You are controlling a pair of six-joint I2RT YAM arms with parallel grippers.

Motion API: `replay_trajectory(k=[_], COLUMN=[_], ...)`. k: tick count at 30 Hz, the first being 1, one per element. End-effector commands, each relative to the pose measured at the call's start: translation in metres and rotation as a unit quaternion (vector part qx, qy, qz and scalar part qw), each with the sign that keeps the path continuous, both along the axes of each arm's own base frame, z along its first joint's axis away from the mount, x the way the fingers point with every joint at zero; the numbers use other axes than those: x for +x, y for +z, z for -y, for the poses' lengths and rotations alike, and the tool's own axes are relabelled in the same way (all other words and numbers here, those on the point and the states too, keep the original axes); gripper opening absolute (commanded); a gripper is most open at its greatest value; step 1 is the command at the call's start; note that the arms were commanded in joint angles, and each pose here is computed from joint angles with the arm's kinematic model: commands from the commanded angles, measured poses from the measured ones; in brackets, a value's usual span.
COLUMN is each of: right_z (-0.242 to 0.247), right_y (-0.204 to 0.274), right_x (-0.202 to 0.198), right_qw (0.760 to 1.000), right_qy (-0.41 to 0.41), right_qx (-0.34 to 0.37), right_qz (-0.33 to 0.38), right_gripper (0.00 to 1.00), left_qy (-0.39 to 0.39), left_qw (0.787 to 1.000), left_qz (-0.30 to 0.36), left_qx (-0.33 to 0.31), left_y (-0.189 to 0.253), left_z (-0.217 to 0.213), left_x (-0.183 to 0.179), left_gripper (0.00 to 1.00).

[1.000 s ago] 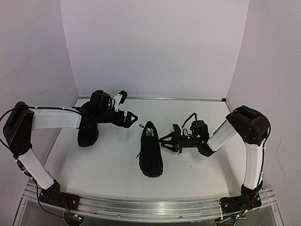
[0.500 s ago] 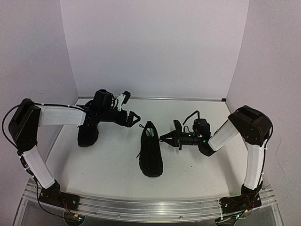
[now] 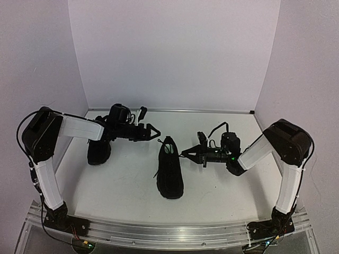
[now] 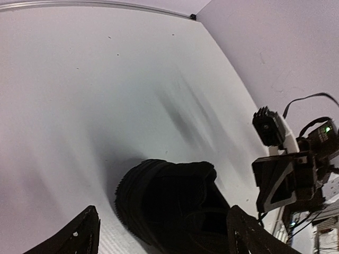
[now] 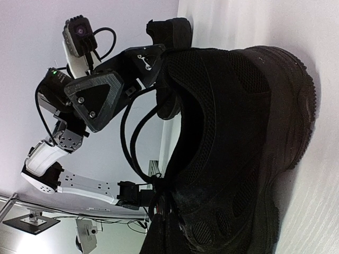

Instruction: Tie the shoes

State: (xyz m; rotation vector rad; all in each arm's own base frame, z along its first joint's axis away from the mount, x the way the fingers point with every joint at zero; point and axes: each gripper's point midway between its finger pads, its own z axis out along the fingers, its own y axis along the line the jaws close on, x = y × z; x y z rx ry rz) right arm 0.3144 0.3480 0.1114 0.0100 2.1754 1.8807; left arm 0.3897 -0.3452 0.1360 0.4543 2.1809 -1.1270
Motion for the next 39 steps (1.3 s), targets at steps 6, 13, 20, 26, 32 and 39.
replay_trajectory(k=[6,13,20,26,32,39], right_z=[-0.003,-0.004,-0.007,-0.009,-0.009,-0.008], right_y=[0.017,0.017,0.017,0.016,0.018,0.019], right_x=[0.0,0.0,0.001,-0.001,-0.001,-0.003], right_qw=[0.999,0.999,0.999,0.999,0.999,0.999], right_qy=[0.004,0.005,0.008,0.01,0.009,0.007], right_qx=[0.017,0.017,0.018,0.018,0.019,0.018], right_qz=[0.033,0.032,0.032,0.031,0.033,0.033], right_gripper=[0.0,0.0,0.0,0.0,0.0,0.0], left_qy=[-0.031,-0.025,0.019,-0.016,-0.04,-0.046], left_qw=[0.986,0.985,0.984,0.988,0.989,0.991], left_qz=[-0.058,-0.069,-0.082,-0.05,-0.043,-0.045], left_qx=[-0.154,-0.158,-0.156,-0.148,-0.133,-0.118], left_y=[0.023,0.029,0.028,0.044,0.045,0.041], left_z=[0.029,0.022,0.004,0.026,0.046,0.061], left_x=[-0.004,-0.014,-0.026,-0.046,-0.053,-0.054], left_gripper=[0.77,0.71,0.73,0.75,0.72,0.69])
